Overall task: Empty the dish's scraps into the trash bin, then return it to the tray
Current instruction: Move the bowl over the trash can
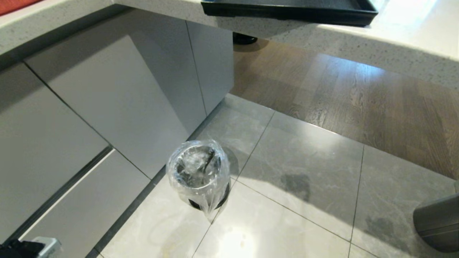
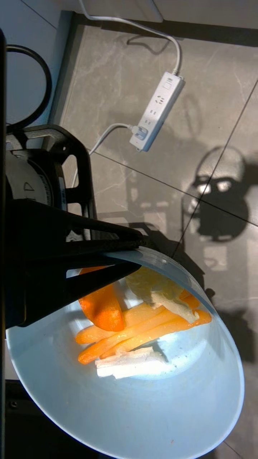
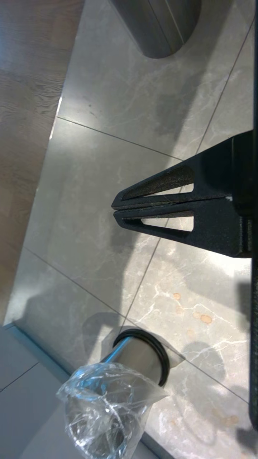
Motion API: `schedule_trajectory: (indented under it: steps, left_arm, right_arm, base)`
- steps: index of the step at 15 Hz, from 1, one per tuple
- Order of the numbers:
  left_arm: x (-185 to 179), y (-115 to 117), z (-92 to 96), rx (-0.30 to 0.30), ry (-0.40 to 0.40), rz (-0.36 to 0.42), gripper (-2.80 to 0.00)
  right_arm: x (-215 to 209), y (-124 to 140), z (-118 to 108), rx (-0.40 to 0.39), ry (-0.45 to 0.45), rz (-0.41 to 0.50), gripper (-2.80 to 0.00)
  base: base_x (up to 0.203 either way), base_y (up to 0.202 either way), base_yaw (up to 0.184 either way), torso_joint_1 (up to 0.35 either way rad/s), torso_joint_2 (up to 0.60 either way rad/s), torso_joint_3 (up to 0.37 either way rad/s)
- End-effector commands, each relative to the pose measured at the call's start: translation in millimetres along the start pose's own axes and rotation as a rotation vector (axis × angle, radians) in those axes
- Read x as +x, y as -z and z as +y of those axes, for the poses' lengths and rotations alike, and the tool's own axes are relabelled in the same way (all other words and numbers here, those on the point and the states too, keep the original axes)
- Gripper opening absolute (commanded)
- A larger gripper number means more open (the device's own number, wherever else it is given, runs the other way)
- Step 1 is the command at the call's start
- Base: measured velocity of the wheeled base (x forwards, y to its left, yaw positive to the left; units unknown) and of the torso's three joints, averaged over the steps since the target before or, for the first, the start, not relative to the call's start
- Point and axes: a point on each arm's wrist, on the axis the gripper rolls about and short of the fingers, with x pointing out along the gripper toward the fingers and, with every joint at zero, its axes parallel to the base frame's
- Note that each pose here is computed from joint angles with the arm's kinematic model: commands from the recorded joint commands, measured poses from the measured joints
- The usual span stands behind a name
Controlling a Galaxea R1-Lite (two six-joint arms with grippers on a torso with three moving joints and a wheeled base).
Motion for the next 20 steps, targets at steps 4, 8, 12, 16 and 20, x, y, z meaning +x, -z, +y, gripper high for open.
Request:
schedule_trajectory:
  steps: [4, 8, 12, 16, 20]
  left_arm:
    - [2.7, 2.1, 0.8, -0.021, 0.021, -0.07, -2.8]
    - [4.2, 2.2, 0.9, -0.028, 0.031, -0.105, -2.8]
    - [3.2, 0.7, 0.5, -0.026, 0.033, -0.111, -2.8]
    - [3.2, 0.1, 0.2, -0.023, 0.034, -0.113, -2.8]
    - [3.2, 0.1, 0.3, -0.022, 0.032, -0.114, -2.8]
  right_arm:
    - [0.0, -0.1, 0.0, 0.0, 0.0, -0.001, -2.8]
    - [0.0, -0.1, 0.0, 0.0, 0.0, -0.001, -2.8]
    - [0.0, 0.0, 0.0, 0.0, 0.0, -0.001, -2.8]
    - [-0.1, -0.1, 0.0, 0.0, 0.0, -0.001, -2.8]
    - [0.0, 0.0, 0.0, 0.0, 0.0, -0.001, -2.8]
  base:
    - [0.0, 0.0, 0.0, 0.006, 0.0, -0.199]
    - [0.0, 0.0, 0.0, -0.001, 0.0, -0.194]
    - [0.0, 0.0, 0.0, 0.001, 0.0, -0.198]
    - [0.0, 0.0, 0.0, 0.003, 0.0, -0.197]
    - [0.0, 0.0, 0.0, 0.004, 0.0, -0.2]
